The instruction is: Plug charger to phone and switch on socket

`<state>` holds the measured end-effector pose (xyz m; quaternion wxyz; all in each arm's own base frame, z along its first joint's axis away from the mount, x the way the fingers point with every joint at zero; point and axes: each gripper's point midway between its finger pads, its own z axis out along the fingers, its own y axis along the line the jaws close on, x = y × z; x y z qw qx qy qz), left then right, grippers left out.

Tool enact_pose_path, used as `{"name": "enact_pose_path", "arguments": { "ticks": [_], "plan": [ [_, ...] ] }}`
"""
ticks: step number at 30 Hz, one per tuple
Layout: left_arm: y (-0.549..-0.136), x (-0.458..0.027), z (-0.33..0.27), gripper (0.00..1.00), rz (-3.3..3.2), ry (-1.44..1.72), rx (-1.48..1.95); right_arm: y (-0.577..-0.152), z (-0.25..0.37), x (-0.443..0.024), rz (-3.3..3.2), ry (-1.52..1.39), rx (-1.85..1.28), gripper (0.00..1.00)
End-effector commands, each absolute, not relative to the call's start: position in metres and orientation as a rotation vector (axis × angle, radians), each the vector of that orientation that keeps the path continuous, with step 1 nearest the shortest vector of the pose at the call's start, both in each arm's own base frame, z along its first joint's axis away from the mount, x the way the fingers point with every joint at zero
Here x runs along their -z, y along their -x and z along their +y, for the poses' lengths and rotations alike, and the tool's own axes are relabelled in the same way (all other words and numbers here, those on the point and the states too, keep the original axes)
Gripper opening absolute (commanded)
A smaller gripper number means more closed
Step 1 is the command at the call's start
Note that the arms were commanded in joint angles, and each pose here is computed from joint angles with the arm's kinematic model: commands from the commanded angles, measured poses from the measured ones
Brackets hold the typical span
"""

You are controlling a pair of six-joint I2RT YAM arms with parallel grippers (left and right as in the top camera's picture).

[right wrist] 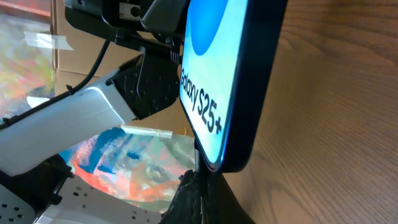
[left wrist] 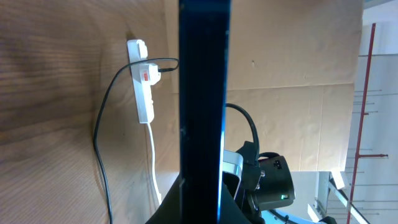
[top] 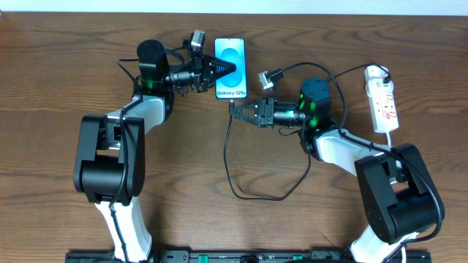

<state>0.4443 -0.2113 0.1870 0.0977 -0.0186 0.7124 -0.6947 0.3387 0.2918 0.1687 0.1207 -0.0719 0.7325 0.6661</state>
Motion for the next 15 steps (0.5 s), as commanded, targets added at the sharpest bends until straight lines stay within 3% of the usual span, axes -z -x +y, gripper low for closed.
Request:
{"name": "enact_pose_path", "arguments": {
  "ticks": [1,15],
  "plan": [
    [-0.4443,-0.199,-0.2105,0.07,2.077,-0.024,2.039,-0.3416,0.2916,-0.1711,2.12,0.227,-1.931,0.01],
    [-0.4441,-0.199,-0.2105,0.07,2.077,-0.026,2.04,-0.3433,0.2914,-0.1699,2.124,0.212,-1.923,0.01]
  ]
}}
